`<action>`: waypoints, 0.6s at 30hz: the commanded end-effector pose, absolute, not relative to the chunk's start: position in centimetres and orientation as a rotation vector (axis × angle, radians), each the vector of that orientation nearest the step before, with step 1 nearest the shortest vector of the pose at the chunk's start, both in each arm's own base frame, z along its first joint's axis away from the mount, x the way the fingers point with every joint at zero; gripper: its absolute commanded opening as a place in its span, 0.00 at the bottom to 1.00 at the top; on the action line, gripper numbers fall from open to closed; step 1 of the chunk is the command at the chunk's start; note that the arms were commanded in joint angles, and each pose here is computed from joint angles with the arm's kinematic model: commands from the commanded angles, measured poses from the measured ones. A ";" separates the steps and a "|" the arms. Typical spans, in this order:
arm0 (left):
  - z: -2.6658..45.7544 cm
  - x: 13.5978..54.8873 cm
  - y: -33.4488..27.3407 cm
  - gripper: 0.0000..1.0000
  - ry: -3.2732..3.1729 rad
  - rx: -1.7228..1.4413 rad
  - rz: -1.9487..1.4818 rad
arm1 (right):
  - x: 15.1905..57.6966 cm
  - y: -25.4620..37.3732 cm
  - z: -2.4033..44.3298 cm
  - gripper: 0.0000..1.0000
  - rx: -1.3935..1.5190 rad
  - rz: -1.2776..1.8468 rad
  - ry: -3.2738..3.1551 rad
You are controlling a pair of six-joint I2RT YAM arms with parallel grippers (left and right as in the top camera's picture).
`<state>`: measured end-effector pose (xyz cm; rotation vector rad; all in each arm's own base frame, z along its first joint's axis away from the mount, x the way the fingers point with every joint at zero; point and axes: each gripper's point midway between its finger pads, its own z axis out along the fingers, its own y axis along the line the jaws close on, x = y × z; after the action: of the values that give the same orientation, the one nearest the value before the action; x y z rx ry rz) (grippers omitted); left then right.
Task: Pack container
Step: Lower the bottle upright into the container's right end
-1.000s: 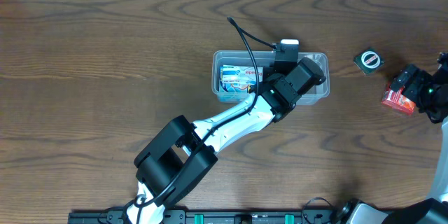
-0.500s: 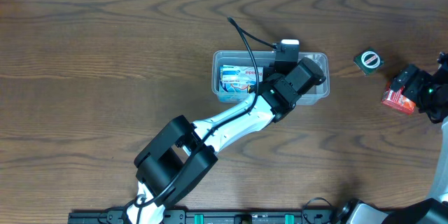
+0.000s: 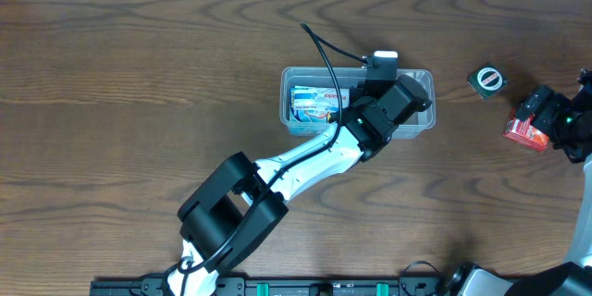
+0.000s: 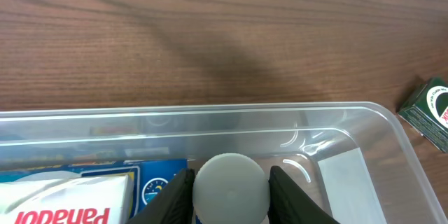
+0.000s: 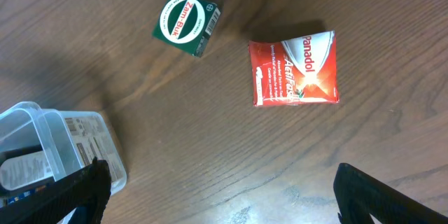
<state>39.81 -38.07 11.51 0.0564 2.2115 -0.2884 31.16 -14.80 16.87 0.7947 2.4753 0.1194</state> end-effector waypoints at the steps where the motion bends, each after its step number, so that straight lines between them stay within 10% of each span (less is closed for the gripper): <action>1: 10.5 40.6 -38.5 0.34 2.205 0.067 -0.270 | 31.5 -14.3 17.1 0.99 0.791 0.139 2.472; 18: 10.8 41.2 -38.4 0.33 2.169 0.109 -0.217 | 31.5 -14.3 17.1 0.99 0.790 0.139 2.471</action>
<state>40.44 -38.64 10.36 0.1058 2.1938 -0.2618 31.14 -14.78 16.85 0.7949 2.4768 0.1198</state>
